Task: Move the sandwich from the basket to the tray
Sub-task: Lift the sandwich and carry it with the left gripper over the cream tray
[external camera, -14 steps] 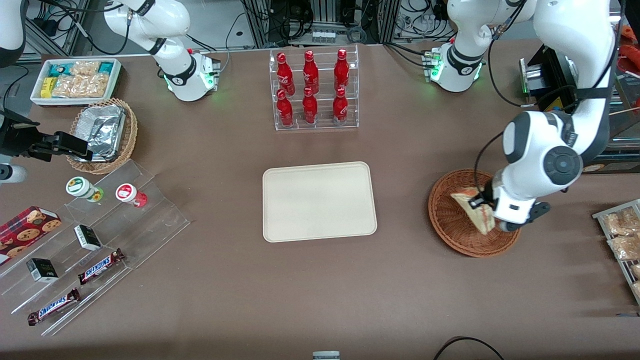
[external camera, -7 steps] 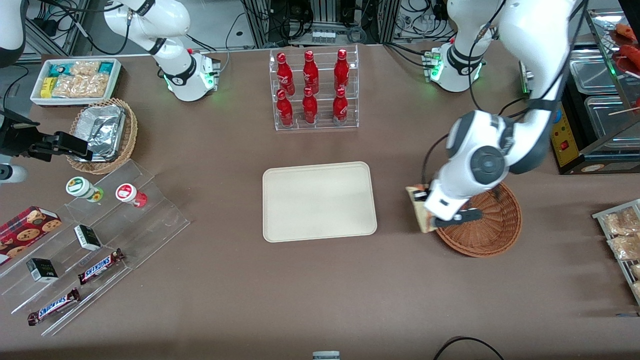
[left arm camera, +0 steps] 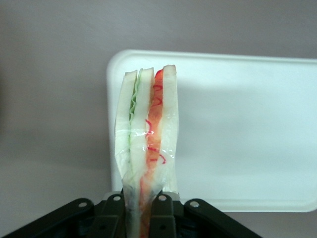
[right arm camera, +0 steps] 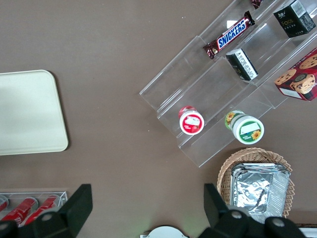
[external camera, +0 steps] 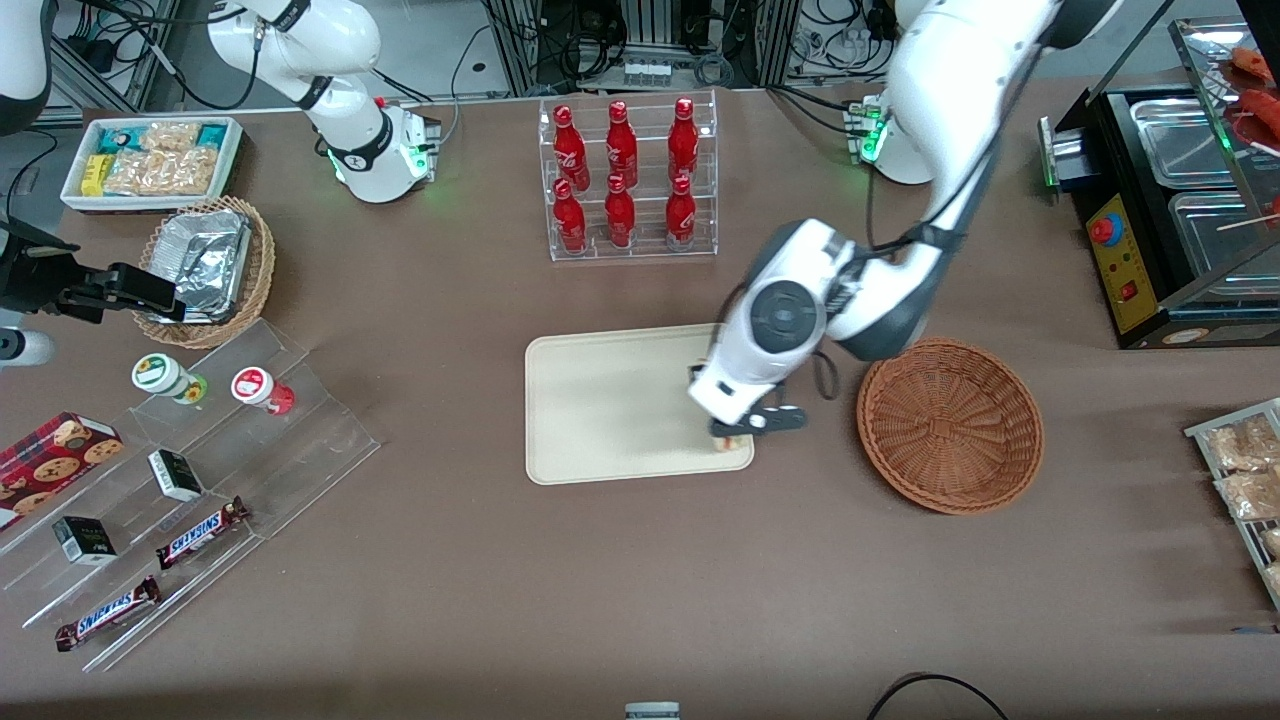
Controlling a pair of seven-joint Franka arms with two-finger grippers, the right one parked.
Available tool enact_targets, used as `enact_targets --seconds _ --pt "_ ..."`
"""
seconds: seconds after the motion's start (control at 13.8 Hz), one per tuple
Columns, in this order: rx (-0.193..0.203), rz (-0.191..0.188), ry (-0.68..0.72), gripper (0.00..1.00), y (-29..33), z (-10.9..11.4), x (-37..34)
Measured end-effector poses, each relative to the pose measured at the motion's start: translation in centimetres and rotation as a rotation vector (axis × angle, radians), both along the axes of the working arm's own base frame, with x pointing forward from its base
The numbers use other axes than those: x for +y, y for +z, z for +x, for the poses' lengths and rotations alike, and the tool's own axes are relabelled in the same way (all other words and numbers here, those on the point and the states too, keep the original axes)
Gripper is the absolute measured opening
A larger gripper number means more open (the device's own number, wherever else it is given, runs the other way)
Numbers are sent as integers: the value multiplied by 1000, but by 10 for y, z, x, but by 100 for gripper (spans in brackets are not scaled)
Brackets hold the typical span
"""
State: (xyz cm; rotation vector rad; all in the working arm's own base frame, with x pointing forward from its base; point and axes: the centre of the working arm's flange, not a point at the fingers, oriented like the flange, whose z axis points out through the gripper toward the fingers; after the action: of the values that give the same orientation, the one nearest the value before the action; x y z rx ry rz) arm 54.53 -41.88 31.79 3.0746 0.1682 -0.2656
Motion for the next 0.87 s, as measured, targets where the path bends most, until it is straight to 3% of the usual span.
enact_targets --seconds 0.43,0.87 --pt "13 -19 -8 16 -37 -23 -89" --pt "-16 13 -34 16 -60 -21 -104"
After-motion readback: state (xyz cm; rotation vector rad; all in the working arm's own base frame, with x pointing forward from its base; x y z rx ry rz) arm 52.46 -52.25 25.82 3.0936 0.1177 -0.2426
